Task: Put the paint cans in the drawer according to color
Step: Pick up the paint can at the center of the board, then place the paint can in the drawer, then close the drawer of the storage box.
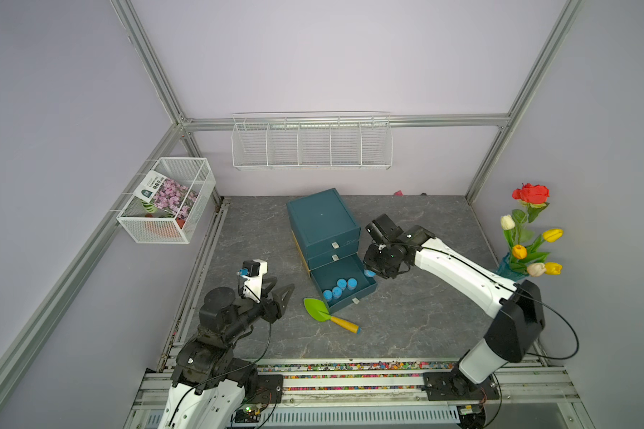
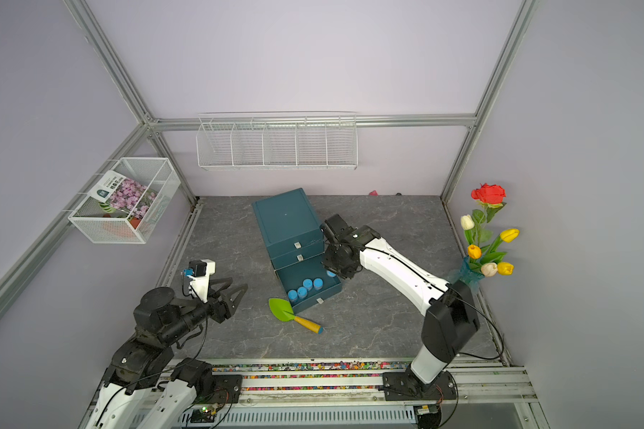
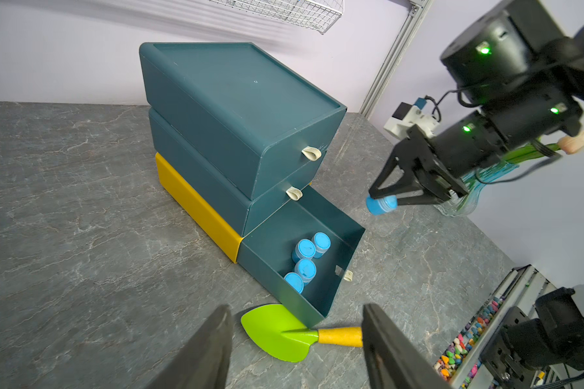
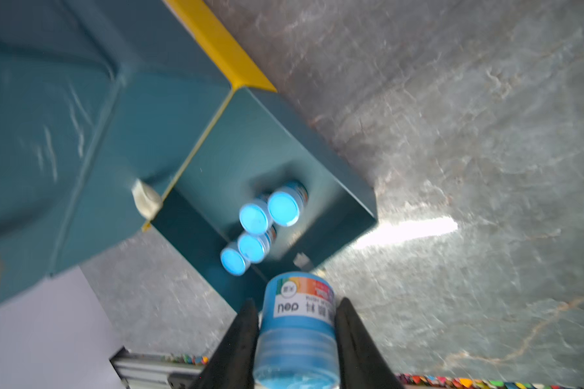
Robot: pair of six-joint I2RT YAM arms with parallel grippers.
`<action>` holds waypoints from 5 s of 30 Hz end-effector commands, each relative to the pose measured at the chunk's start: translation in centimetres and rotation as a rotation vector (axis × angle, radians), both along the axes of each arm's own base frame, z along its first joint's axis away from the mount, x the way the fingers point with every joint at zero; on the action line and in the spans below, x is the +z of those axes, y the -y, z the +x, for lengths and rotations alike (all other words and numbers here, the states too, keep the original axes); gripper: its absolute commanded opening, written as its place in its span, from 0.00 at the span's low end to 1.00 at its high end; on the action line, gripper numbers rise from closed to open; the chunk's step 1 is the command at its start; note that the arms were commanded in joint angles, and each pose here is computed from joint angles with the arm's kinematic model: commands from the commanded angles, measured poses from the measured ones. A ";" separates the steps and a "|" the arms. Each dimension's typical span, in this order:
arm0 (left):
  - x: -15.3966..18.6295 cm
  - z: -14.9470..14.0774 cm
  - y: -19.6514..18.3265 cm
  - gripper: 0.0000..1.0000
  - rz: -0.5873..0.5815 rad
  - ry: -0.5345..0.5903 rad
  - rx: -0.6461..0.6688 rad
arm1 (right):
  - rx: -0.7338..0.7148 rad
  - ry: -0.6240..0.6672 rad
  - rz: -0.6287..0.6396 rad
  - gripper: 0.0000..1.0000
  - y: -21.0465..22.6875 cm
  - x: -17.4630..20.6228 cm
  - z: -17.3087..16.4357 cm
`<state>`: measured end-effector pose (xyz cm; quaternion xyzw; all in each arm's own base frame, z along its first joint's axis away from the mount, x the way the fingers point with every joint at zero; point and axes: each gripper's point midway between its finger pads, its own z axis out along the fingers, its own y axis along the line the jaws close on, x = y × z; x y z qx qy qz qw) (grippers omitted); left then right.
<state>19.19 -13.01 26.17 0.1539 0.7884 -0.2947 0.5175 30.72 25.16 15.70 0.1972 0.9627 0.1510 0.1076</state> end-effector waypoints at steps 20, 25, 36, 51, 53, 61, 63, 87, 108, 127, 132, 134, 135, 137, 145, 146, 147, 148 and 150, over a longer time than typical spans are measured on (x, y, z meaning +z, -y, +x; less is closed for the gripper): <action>0.1 -0.1 -0.1 0.64 0.002 0.007 0.003 | -0.186 -0.045 -0.067 0.00 -2.5 -8.1 4.1; 0.1 -0.2 -0.1 0.64 0.002 0.006 0.003 | -0.156 -0.072 -0.061 0.00 -3.1 -9.4 3.8; 0.1 -0.1 -0.1 0.64 0.000 0.006 0.006 | -0.087 -0.119 -0.036 0.00 -4.0 -10.1 1.3; 0.1 -0.1 -0.1 0.64 -0.001 0.005 0.005 | -0.112 -0.030 -0.011 0.55 -3.9 -6.5 2.7; 0.1 -0.1 -0.1 0.64 0.000 0.005 0.004 | -0.112 0.003 0.011 0.55 -3.8 -4.9 3.0; 0.0 -0.1 -0.1 0.64 0.003 0.004 0.004 | -0.066 0.135 0.099 0.51 -1.0 0.1 0.1; 0.0 -0.1 -0.1 0.64 0.002 0.003 0.003 | -0.036 0.154 0.171 0.50 -0.8 -0.2 -1.2; -0.3 -0.2 0.4 0.64 0.002 -0.016 -0.026 | 0.005 0.313 0.608 0.36 -3.7 -9.2 -6.6; -0.3 0.0 0.2 0.64 0.003 -0.016 -0.014 | -0.045 0.284 0.599 0.24 -4.0 -10.8 -5.6; -0.3 -0.1 0.2 0.64 0.003 -0.013 -0.014 | -0.007 0.393 0.675 0.00 -7.5 -5.6 -2.0; -0.3 -0.1 0.2 0.64 0.002 -0.012 -0.011 | 0.017 0.393 0.709 0.00 -9.2 -6.7 -0.5; -0.2 -0.1 0.1 0.64 0.002 -0.010 -0.008 | 0.002 0.409 0.750 0.00 -9.7 -6.8 0.6; -0.3 -0.1 0.1 0.64 0.002 -0.012 -0.009 | -0.007 0.410 0.757 0.00 -9.9 -6.9 1.0; -0.3 -0.1 0.1 0.64 0.002 -0.013 -0.006 | -0.014 0.414 0.749 0.00 -10.2 -6.9 1.7; -0.4 0.0 0.0 0.64 0.005 -0.015 -0.001 | -0.086 0.422 0.723 0.00 -10.5 -7.7 3.9; -0.3 0.0 0.0 0.64 0.005 -0.014 -0.001 | -0.100 0.426 0.732 0.00 -10.6 -7.7 4.3; -0.3 0.0 0.0 0.64 0.005 -0.015 -0.001 | -0.106 0.427 0.738 0.00 -10.7 -7.8 4.5; -0.4 0.0 0.1 0.64 0.006 -0.015 -0.002 | -0.111 0.431 0.744 0.00 -10.9 -7.7 4.8; -0.4 0.1 0.0 0.64 0.005 -0.017 0.000 | -0.117 0.431 0.742 0.00 -11.2 -7.5 5.3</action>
